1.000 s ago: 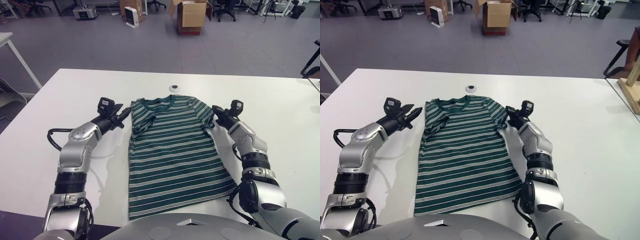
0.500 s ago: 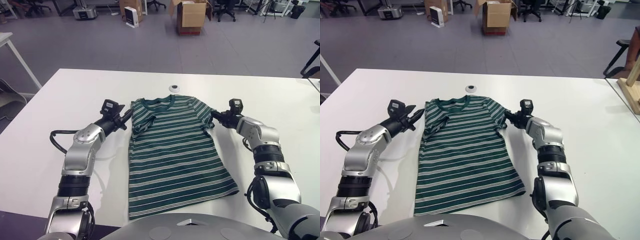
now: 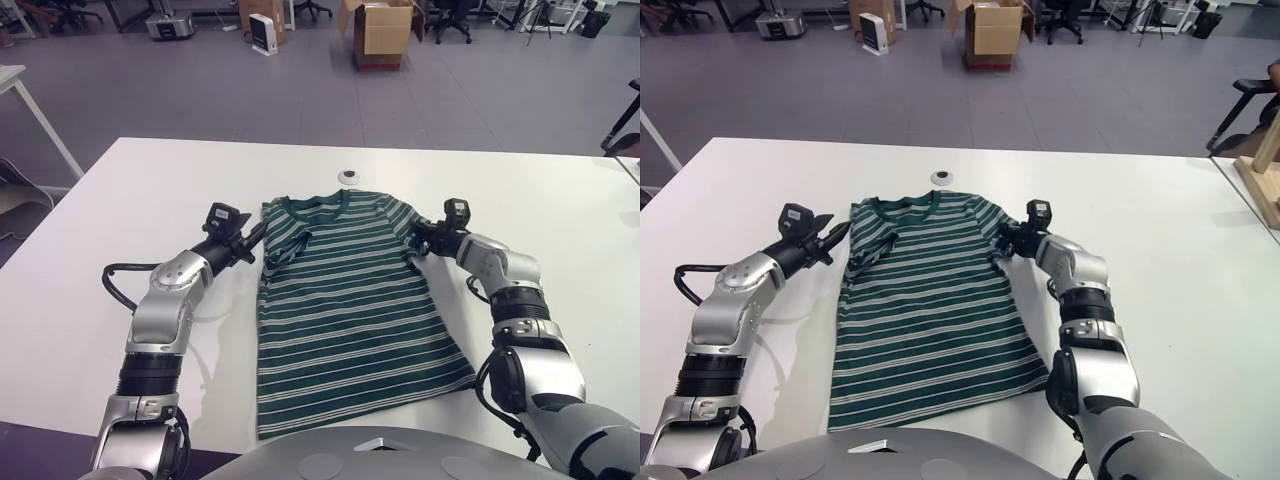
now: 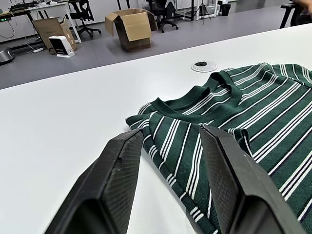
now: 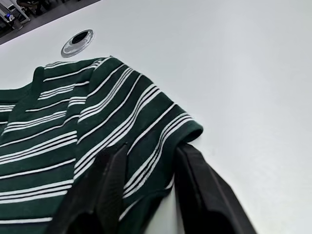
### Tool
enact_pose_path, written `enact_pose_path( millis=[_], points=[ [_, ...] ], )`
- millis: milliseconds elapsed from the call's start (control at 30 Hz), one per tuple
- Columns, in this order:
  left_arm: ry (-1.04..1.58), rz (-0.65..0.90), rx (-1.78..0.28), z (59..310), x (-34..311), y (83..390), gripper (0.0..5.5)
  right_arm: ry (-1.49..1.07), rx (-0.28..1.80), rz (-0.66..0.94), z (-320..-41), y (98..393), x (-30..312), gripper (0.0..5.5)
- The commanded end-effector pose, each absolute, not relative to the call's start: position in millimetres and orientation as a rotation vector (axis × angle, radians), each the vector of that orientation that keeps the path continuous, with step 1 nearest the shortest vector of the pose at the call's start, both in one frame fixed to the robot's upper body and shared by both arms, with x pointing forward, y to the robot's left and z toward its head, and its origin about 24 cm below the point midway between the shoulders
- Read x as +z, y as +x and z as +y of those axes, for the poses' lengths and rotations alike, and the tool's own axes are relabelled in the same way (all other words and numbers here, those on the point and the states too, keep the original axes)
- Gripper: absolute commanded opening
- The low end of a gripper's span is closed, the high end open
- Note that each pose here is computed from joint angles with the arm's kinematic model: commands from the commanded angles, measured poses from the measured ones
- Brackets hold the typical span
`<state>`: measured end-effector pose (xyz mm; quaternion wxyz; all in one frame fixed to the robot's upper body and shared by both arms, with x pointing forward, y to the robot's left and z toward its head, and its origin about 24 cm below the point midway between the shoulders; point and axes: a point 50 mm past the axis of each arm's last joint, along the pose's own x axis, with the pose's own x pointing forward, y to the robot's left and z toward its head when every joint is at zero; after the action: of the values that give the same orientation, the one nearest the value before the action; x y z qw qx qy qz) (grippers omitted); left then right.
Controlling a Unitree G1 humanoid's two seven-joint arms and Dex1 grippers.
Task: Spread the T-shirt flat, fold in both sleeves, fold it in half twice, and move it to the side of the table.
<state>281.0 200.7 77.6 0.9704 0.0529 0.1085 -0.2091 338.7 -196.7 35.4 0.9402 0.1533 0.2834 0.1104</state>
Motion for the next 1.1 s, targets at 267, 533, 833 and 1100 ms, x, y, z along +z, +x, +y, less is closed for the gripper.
enact_pose_path(
  millis=[267,533,833,1100],
  points=[
    [0.141,0.219,-0.428,197.4,75.0,280.3,2.14,0.351,0.237,0.473,-192.5,350.9,61.1,0.02],
    [0.164,0.23,-0.447,194.8,72.5,277.8,2.14,0.283,0.318,0.426,-172.3,354.0,78.4,0.02],
    [0.177,0.245,-0.475,191.5,68.6,275.5,2.14,0.039,0.549,0.43,-117.4,338.8,77.2,0.02],
    [0.217,0.242,-0.509,188.8,68.9,273.9,2.14,-0.102,0.643,0.433,-95.3,331.7,60.0,0.37]
  ],
)
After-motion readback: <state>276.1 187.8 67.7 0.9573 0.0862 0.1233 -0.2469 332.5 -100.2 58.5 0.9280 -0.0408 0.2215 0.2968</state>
